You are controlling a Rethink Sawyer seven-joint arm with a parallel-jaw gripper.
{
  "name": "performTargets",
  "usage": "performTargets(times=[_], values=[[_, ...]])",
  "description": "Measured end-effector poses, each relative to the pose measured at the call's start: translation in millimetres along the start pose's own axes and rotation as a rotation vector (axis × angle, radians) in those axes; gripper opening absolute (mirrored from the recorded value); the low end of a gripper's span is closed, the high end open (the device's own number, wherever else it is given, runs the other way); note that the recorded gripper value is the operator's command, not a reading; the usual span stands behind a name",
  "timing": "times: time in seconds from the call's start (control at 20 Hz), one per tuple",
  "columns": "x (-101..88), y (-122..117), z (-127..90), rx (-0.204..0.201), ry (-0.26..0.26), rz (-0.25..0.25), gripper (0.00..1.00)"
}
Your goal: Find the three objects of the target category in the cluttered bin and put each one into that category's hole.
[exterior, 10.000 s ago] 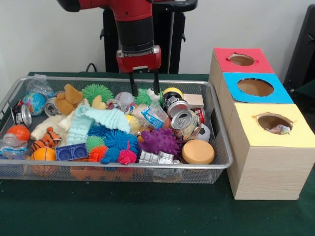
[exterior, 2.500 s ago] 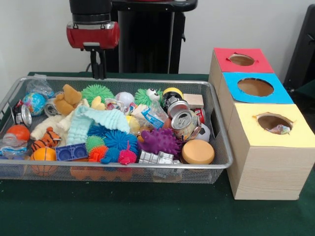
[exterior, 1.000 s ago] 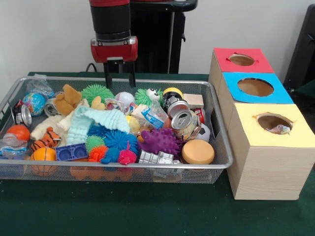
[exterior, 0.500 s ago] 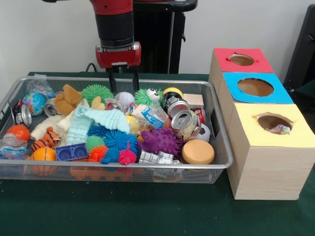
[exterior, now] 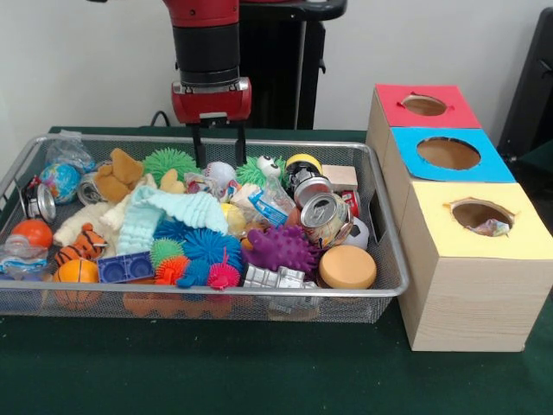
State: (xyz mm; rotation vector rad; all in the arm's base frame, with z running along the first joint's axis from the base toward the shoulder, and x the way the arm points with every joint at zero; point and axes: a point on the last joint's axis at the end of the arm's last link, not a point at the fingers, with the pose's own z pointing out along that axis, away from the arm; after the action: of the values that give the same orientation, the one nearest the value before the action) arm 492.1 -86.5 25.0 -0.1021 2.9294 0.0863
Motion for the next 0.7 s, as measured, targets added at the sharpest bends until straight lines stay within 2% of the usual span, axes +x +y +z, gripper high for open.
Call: performTargets(times=[0.7], values=[[-9.0, -16.2, 0.1, 0.049, -0.032, 0.007, 1.0]])
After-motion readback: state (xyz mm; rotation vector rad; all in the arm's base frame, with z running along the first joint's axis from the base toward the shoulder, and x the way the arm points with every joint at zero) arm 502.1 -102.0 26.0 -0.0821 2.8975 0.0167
